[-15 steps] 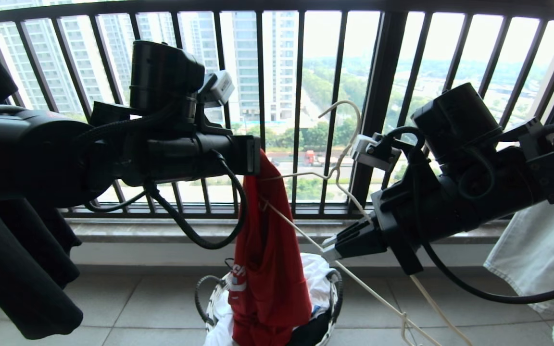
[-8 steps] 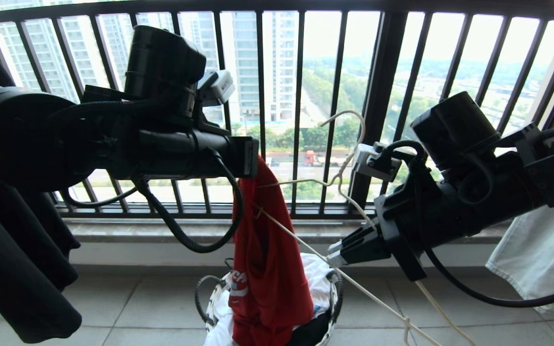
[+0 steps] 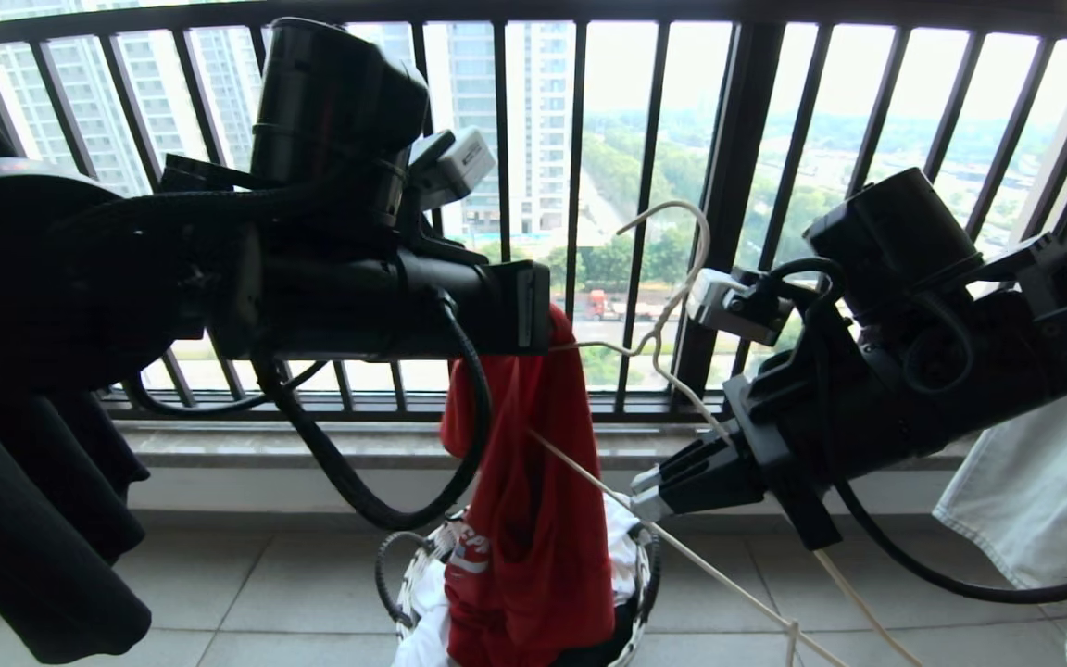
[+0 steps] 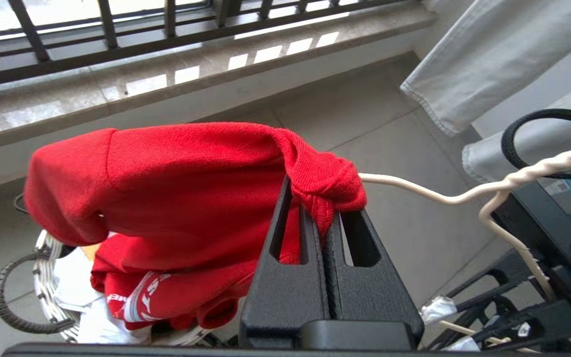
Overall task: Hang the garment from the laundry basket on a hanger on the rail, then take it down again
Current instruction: Hang the clothes on the clothes rack
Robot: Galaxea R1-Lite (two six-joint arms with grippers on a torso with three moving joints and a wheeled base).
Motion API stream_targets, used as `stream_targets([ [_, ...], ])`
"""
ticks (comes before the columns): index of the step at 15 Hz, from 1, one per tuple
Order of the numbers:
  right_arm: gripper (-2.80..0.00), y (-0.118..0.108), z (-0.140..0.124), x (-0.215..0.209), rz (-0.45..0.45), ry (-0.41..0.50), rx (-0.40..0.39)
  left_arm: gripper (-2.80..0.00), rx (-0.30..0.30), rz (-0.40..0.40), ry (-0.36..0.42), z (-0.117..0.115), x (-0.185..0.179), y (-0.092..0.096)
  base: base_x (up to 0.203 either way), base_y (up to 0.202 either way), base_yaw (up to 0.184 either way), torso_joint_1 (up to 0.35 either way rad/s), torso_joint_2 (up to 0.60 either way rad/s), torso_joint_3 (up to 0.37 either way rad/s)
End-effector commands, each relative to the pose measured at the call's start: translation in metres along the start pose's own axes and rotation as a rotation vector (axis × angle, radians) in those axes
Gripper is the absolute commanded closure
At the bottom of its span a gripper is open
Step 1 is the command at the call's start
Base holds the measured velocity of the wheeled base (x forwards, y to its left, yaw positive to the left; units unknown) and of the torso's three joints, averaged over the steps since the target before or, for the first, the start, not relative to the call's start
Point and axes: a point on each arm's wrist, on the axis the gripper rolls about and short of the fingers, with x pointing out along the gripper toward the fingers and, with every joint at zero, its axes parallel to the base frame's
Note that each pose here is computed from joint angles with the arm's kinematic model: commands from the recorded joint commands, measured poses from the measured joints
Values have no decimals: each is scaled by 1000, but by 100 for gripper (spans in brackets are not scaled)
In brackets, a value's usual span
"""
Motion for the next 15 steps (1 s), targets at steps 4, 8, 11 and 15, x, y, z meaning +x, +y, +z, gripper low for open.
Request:
stream_targets([
  [4, 0, 3, 0, -15, 57, -58, -6, 0, -31, -132, 29, 0, -14, -4, 0, 0, 0, 0, 0, 0],
  [8, 0, 1, 1, -21, 37, -69, -5, 0, 3, -21, -23, 7, -16, 12, 0, 0, 0, 0, 0, 0],
  [11, 0, 0, 0, -22, 8, -60, -5, 0, 60, 113, -130, 20, -23, 28, 0, 0, 0, 0, 0, 0],
  [15, 0, 0, 1, -22, -8, -55, -6, 0, 74, 121, -146, 23, -30, 29, 0, 0, 0, 0, 0, 0],
])
